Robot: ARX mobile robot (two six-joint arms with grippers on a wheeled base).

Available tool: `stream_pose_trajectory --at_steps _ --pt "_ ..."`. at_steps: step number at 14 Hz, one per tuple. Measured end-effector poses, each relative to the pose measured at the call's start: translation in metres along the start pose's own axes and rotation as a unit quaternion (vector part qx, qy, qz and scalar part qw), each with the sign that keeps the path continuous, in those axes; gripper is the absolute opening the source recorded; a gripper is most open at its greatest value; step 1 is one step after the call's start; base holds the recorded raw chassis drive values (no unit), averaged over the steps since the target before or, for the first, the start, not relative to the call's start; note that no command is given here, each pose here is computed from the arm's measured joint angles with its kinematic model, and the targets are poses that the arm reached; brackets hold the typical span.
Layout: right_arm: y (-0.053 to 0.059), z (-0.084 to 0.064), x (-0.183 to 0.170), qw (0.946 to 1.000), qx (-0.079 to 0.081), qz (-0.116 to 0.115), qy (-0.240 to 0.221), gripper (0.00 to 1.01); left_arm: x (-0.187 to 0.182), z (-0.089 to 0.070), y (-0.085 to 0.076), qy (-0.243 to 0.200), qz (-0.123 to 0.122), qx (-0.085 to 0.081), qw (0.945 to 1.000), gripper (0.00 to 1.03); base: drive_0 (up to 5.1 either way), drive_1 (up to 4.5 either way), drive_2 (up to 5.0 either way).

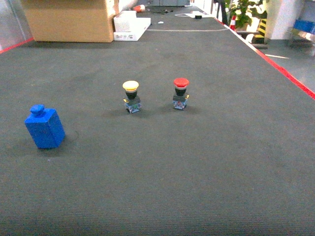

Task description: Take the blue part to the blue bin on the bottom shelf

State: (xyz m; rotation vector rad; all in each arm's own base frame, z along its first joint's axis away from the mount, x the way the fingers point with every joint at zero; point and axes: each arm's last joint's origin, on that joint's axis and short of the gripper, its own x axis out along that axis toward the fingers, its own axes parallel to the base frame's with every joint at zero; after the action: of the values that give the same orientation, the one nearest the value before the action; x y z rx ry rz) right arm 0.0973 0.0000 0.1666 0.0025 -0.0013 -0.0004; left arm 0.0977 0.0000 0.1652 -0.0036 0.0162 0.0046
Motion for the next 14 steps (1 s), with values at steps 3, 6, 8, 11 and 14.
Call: stream_pose_trajectory --at_steps 3,6,8,11,14 --pt "0.0 0.0 0.0 1.0 0.0 0.0 0.0 0.98 0.03 0.015 -0.006 0.106 0.04 -0.035 0.9929 0.98 0.0 0.0 0.0" --pt "0.0 0.0 0.0 1.0 0.0 0.0 0.0 0.98 0.08 0.027 -0.01 0.099 0.04 -0.035 0.9936 0.98 0.0 0.0 0.0" --pt "0.0 0.0 0.0 1.0 0.0 0.0 0.0 0.98 0.116 0.02 -0.012 0.119 0.023 -0.029 0.9921 0.98 0.0 0.0 0.0" --pt "0.0 0.0 0.0 1.0 0.0 0.0 0.0 0.98 0.168 -0.011 -0.011 0.175 0.012 -0.02 0.9844 0.98 0.0 0.0 0.0" --pt "0.0 0.0 0.0 1.0 0.0 0.0 0.0 0.98 0.199 -0.037 -0.007 0.213 0.027 -0.02 0.9765 0.98 0.0 0.0 0.0"
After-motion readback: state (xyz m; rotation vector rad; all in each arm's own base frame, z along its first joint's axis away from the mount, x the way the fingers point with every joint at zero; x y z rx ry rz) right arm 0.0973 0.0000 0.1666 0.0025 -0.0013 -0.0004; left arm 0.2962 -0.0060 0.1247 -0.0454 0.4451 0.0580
